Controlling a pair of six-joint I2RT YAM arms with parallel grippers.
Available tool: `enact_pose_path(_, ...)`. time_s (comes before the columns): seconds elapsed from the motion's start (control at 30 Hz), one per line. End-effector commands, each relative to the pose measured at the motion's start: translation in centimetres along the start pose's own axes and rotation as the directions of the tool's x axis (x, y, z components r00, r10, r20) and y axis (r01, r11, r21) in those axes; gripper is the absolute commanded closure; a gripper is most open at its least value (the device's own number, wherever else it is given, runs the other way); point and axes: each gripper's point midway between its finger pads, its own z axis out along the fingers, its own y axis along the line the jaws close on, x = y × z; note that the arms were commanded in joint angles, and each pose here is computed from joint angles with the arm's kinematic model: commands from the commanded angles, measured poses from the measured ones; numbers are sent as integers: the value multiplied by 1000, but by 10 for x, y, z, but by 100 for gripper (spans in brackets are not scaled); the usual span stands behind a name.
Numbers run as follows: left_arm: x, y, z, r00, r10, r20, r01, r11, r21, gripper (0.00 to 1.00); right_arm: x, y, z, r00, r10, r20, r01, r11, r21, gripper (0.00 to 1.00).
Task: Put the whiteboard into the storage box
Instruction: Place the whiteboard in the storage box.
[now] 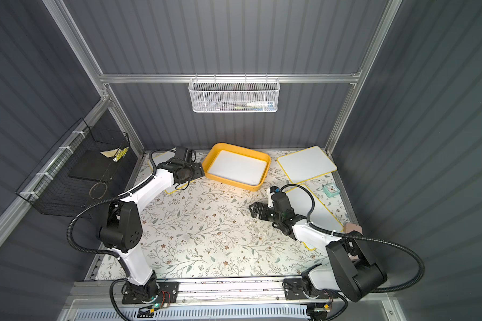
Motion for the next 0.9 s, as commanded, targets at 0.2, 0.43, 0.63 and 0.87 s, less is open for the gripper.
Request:
enact_pose_path(0.2, 23, 32, 35, 974, 88, -210, -94, 995, -18, 25, -9, 3, 0, 1000, 3, 9, -3, 1000, -5, 1)
enact_pose_path(0.43, 28, 37, 65, 939, 159, -305, -145, 987, 67, 26, -11, 3, -4, 1000, 2, 24, -2, 1000, -4, 1)
enact_pose_path(0.63, 16, 51, 71, 932, 209, -295, -206, 978, 42, 26, -11, 2, -4, 1000, 4, 24, -4, 1000, -2, 1)
enact_pose_path(0.87, 10, 54, 69, 894, 343, -287, -344, 938, 50, 27, -10, 2, -2, 1000, 10, 17, -10, 1000, -9, 1)
